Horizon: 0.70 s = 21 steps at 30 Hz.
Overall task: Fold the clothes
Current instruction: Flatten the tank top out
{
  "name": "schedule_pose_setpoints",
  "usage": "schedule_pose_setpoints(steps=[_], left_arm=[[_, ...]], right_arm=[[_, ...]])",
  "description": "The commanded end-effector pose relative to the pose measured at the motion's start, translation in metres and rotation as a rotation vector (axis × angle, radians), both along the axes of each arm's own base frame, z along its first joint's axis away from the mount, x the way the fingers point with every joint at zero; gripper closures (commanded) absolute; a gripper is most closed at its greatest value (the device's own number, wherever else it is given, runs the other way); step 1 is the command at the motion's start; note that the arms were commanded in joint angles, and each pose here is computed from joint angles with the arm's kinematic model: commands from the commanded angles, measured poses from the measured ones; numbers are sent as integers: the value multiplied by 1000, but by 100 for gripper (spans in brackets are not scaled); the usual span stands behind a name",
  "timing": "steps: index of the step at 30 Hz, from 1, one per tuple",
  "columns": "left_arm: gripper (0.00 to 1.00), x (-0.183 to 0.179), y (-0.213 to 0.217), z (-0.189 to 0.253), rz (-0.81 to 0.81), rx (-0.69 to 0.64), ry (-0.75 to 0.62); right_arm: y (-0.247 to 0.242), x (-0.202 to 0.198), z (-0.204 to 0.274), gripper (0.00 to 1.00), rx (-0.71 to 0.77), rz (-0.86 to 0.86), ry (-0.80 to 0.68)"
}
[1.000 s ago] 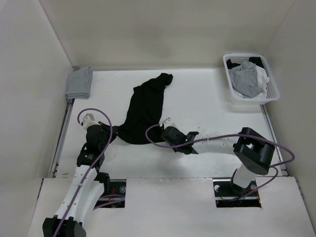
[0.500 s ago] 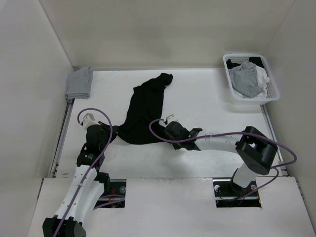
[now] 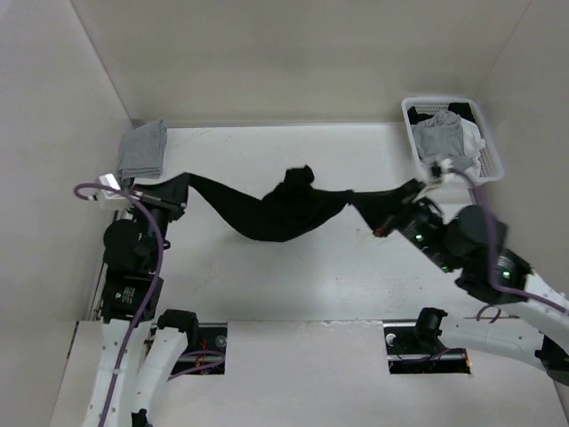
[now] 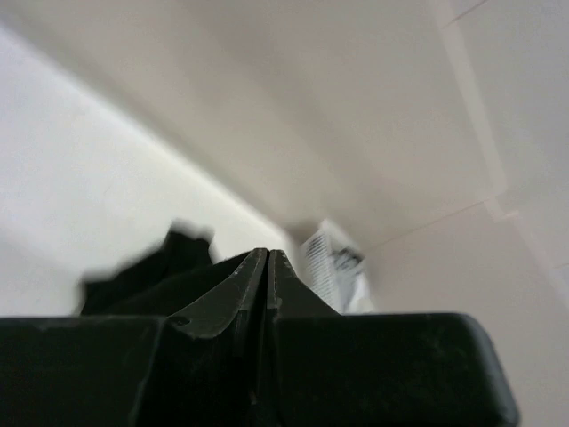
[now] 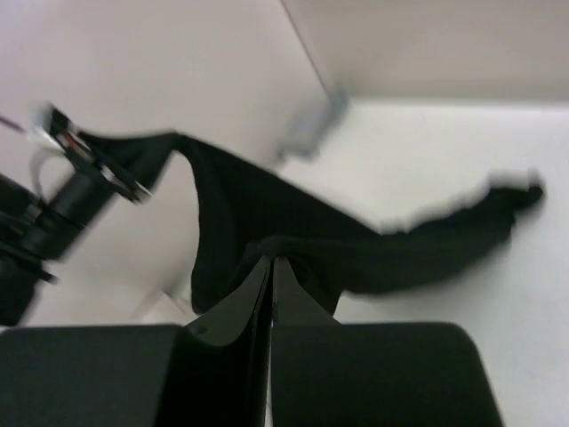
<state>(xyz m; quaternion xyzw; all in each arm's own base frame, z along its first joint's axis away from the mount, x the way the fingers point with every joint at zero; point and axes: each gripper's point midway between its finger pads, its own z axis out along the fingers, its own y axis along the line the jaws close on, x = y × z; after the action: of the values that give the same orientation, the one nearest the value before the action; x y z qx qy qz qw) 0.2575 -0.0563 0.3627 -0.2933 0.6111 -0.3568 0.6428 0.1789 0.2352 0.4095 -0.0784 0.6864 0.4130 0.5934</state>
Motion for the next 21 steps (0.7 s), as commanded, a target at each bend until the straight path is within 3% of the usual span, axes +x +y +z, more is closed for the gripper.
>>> schedule_pose_setpoints(steps=[1, 6, 11, 15, 21], left_arm=[[98, -38, 16, 111, 51, -74, -280], [98, -96, 35, 220, 117, -84, -524], [98, -111, 41, 264, 151, -82, -613], [98, -71, 40, 251, 157, -68, -539], [97, 28, 37, 170, 169, -50, -304]], right_arm=[[-39, -18, 99, 100, 198, -36, -133], [-91, -43, 203, 100, 374, -74, -251], [-109, -42, 244, 100, 392, -139, -298], [-91, -15, 224, 100, 285, -263, -300], [-54, 51, 147, 100, 180, -320, -200]])
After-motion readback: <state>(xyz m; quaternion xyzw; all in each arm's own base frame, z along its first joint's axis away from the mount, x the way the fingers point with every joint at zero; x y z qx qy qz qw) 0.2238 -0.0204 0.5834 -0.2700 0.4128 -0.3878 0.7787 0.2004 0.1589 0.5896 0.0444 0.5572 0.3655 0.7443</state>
